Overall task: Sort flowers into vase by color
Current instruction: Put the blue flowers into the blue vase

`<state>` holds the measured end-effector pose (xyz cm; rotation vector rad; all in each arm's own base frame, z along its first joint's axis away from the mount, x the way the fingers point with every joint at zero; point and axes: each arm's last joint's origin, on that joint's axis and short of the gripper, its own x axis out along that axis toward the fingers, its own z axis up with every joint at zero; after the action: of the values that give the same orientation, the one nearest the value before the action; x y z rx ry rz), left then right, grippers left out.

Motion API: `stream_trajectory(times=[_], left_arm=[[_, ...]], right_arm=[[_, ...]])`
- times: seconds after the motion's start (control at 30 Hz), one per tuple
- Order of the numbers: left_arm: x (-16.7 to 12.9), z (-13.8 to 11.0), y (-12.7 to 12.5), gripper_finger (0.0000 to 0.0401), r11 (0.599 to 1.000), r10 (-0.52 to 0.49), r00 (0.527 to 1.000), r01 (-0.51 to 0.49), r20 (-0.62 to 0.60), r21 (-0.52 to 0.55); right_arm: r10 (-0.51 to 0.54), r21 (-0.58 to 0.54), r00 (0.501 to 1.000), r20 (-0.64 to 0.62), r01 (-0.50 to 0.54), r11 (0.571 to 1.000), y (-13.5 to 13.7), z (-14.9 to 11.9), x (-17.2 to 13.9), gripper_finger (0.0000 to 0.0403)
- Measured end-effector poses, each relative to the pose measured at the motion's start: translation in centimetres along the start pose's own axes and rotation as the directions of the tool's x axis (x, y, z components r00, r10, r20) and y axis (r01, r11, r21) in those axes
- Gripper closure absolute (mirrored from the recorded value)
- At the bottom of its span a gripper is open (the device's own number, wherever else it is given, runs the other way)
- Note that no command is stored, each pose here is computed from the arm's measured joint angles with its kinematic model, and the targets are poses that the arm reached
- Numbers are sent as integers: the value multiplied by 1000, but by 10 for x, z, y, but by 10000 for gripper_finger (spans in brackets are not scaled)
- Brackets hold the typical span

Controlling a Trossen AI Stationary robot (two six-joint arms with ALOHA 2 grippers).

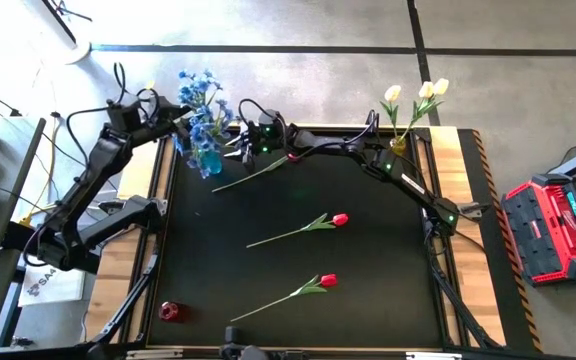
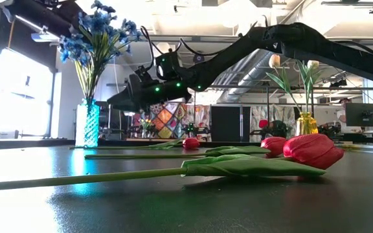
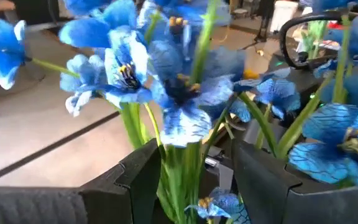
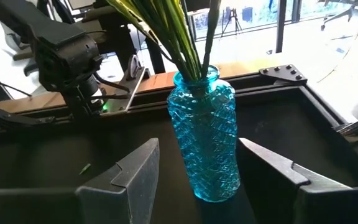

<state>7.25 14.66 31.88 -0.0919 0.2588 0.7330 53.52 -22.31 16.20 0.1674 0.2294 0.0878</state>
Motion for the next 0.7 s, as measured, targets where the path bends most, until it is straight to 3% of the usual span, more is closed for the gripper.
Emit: stream_trajectory(times=[0.13,0.7], left_arm=[[-6,6,0,219,997,73,996,-74,-50,-14],[-14,14,-2,219,997,59,994,-64,-93,-48]], right_arm=[[13,48,1000,-3,-12,999,-4,2,-3,201],[39,57,999,5,-40,998,-12,14,-15,201]])
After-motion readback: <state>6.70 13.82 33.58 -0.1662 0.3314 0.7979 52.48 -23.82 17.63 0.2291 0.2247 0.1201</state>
